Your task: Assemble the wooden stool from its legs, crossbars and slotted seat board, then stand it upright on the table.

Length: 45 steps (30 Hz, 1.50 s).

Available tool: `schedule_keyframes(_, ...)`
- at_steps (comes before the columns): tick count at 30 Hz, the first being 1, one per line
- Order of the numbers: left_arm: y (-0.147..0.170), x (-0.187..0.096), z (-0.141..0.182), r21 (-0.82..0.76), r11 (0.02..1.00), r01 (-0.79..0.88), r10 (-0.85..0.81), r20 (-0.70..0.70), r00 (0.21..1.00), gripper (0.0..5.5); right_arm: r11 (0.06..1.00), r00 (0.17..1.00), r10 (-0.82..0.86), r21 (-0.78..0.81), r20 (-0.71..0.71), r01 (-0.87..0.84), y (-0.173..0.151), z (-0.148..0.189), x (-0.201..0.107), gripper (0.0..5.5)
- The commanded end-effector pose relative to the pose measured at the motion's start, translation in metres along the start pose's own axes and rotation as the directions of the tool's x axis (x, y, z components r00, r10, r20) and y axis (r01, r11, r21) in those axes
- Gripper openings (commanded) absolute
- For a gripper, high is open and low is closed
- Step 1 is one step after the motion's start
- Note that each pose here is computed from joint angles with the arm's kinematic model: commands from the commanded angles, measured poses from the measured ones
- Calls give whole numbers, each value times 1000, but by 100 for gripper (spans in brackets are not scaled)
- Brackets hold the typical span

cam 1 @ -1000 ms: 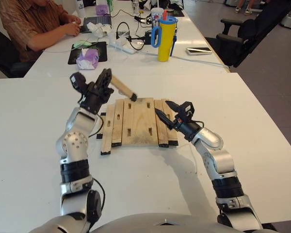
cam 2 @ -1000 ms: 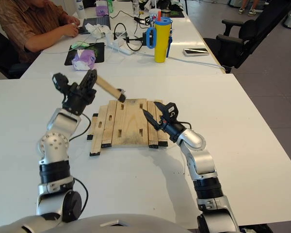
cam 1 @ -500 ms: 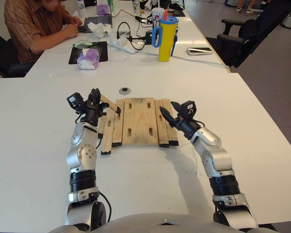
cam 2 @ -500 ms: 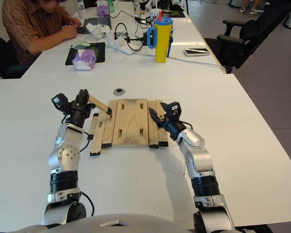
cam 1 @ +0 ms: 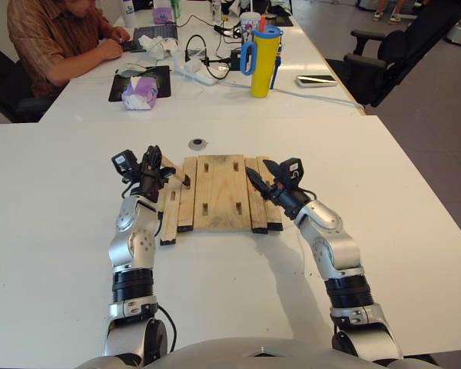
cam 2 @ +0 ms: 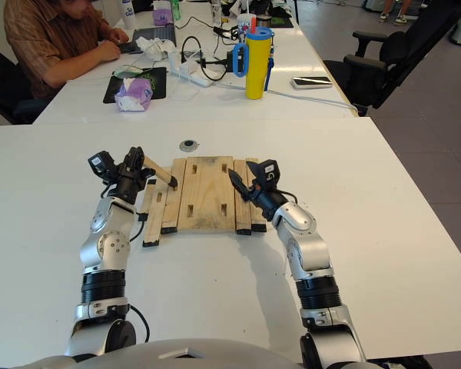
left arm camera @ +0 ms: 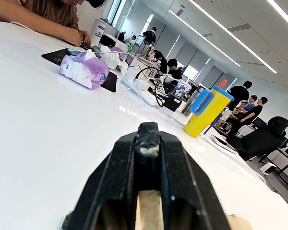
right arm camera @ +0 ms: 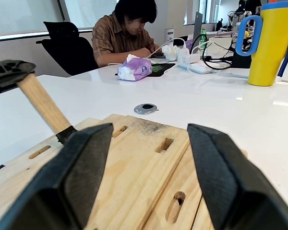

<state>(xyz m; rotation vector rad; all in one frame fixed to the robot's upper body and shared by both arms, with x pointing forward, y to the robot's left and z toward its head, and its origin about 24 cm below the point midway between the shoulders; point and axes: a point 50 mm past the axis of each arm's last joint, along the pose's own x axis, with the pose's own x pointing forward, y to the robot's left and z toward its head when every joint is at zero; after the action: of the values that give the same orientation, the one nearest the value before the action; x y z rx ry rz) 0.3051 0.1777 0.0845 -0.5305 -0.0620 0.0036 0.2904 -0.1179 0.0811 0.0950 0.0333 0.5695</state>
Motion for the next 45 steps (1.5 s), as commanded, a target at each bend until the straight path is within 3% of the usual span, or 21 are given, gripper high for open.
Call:
schedule_keyframes(1, 4, 1, -1, 29, 999, -26, 27, -18, 999, 41, 1000, 1000, 11, -6, 5, -11, 0, 6, 5, 287)
schedule_keyframes(21, -1, 4, -10, 38, 999, -33, 36, -87, 996, 41, 1000, 1000, 14, 4, 1, -14, 4, 4, 7, 287)
schedule_keyframes(30, 2, -1, -13, 175, 982, -75, 92, -94, 991, 41, 1000, 1000, 9, 5, -3, -9, 5, 3, 7, 287)
schedule_keyframes(38, -8, -1, -33, 444, 896, 9, 69, -159, 985, 41, 1000, 999, 14, -7, -31, -15, 6, -1, 6, 287)
schedule_keyframes(45, 0, -14, -56, 491, 870, 44, 61, -196, 979, 41, 999, 998, 35, -13, -57, -36, 8, -3, 7, 287)
